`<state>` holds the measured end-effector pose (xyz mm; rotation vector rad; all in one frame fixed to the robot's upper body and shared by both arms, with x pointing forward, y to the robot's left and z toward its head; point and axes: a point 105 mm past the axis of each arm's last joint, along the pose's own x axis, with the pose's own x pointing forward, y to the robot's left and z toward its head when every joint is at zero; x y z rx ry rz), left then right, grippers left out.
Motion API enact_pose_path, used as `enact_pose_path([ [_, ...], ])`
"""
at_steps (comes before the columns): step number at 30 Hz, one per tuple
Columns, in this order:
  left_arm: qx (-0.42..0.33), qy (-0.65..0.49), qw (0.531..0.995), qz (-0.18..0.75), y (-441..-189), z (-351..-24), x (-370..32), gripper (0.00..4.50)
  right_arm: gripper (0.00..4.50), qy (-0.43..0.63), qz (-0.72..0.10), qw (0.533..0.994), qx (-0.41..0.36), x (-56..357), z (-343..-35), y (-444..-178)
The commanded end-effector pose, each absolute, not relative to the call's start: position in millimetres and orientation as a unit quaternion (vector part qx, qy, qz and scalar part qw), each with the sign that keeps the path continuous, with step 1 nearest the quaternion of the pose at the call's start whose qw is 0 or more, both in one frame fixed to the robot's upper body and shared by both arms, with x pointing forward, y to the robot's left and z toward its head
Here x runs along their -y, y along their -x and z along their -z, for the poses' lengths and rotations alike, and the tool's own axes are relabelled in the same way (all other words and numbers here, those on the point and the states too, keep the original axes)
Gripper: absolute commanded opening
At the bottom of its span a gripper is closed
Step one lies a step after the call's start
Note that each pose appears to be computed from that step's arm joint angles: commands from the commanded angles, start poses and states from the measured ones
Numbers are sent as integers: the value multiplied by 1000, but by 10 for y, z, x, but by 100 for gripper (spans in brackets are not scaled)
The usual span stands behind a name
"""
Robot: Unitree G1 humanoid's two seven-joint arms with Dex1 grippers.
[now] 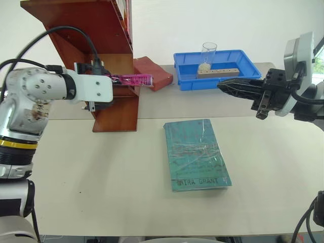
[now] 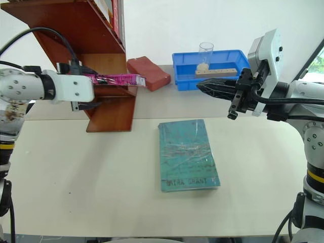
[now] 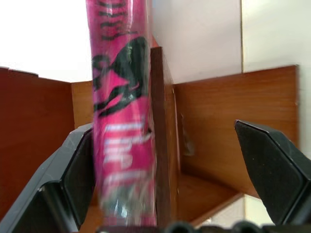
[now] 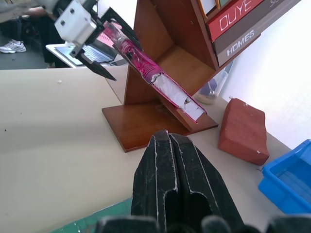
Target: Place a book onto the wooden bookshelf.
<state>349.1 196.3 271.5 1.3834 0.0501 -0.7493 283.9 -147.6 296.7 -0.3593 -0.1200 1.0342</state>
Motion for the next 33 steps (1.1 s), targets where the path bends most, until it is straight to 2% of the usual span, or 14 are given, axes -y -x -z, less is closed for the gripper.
enact_pose_path([
  [1,4,-593,740,318,-3330,-3054,-2040,448,0,191,-488,849,73,1494,-3016,-2834],
  [5,3,-523,796,303,-3202,-3236,-2217,448,0,193,-490,847,72,1497,-3011,-2859],
  [8,-10,-448,833,324,-3086,-3204,-2290,448,0,204,-489,845,70,1514,-2993,-2884],
  [11,-36,-375,855,356,-2949,-3060,-2322,448,0,219,-487,843,61,1559,-2955,-2900],
  [14,-77,-345,851,388,-2776,-2774,-2342,448,0,230,-483,844,46,1640,-2926,-2913],
  [15,-89,-340,851,389,-2740,-2684,-2372,450,47,227,-481,846,39,1674,-2922,-2922],
  [17,-118,-336,854,379,-2701,-2526,-2458,450,86,230,-478,847,22,1742,-2900,-2931],
  [18,-122,-326,858,378,-2685,-2484,-2472,450,119,233,-479,846,13,1768,-2880,-2926],
  [22,-158,-296,861,382,-2587,-2216,-2545,450,260,268,-477,837,-13,1859,-2793,-2931],
  [26,-169,-266,870,379,-2556,-2083,-2561,450,399,295,-473,830,-10,1851,-2749,-2956],
  [27,-170,-265,871,379,-2552,-2066,-2562,450,419,297,-474,829,-9,1847,-2742,-2952],
  [33,-167,-251,876,376,-2565,-2064,-2564,450,419,302,-475,827,-3,1835,-2746,-2960],
])
